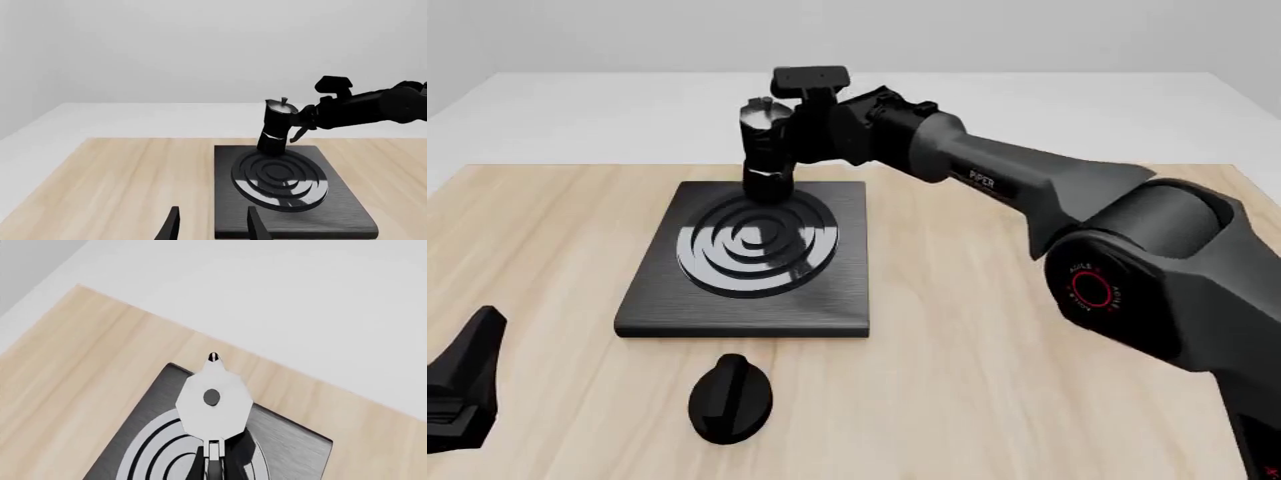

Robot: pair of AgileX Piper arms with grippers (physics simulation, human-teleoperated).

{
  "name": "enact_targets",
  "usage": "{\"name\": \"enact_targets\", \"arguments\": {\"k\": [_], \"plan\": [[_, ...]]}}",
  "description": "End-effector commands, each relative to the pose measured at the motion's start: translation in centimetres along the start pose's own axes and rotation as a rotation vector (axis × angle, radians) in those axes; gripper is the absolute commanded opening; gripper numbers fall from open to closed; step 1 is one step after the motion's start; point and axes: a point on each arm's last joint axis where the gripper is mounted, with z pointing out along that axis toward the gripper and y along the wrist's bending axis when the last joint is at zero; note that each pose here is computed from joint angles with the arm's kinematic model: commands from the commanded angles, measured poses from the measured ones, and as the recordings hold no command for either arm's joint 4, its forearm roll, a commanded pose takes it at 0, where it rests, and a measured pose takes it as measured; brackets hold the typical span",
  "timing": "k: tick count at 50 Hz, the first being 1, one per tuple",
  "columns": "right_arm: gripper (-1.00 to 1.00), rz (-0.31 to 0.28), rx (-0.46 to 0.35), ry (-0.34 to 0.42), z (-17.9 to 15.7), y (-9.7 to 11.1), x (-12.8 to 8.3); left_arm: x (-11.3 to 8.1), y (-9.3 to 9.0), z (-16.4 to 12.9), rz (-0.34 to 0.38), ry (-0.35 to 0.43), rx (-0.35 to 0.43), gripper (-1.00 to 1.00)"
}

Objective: Put both moka pots on the stove.

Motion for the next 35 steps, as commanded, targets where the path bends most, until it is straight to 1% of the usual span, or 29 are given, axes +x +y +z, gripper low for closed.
{"name": "enact_targets", "arguments": {"k": [1, 10, 14, 15, 23, 25, 30, 35], "plan": [[-1.0, 0.013, -0.029, -0.023, -1.3, 1.1, -0.3, 0.1, 0.0, 0.0, 0.0, 0.0, 0.0, 1.0], [-1.0, 0.009, -0.025, -0.024, -1.2, 0.8, -0.2, 0.0, 0.0, 0.0, 0.0, 0.0, 0.0, 1.0], [-1.0, 0.003, -0.038, -0.026, -1.6, 1.5, -0.1, 0.0, 0.0, 0.0, 0.0, 0.0, 0.0, 1.0], [1.0, 0.004, -0.04, -0.025, -1.6, 1.7, 0.0, 0.0, 0.0, 0.0, 0.0, 0.0, 0.0, 1.0], [1.0, 0.018, -0.046, -0.031, -1.8, 1.9, -0.2, 0.0, 0.0, 0.0, 0.0, 0.0, 0.0, 1.0], [1.0, 0.017, -0.052, -0.032, -2.0, 2.3, -0.1, 0.0, 0.0, 0.0, 0.0, 0.0, 0.0, 1.0], [1.0, 0.011, -0.054, -0.041, -2.4, 2.4, -0.5, 0.0, 0.0, 0.0, 0.0, 0.0, 0.0, 1.0], [1.0, 0.02, -0.05, -0.045, -2.6, 2.1, -0.8, 0.0, 0.0, 0.0, 0.0, 0.0, 0.0, 1.0]]}}
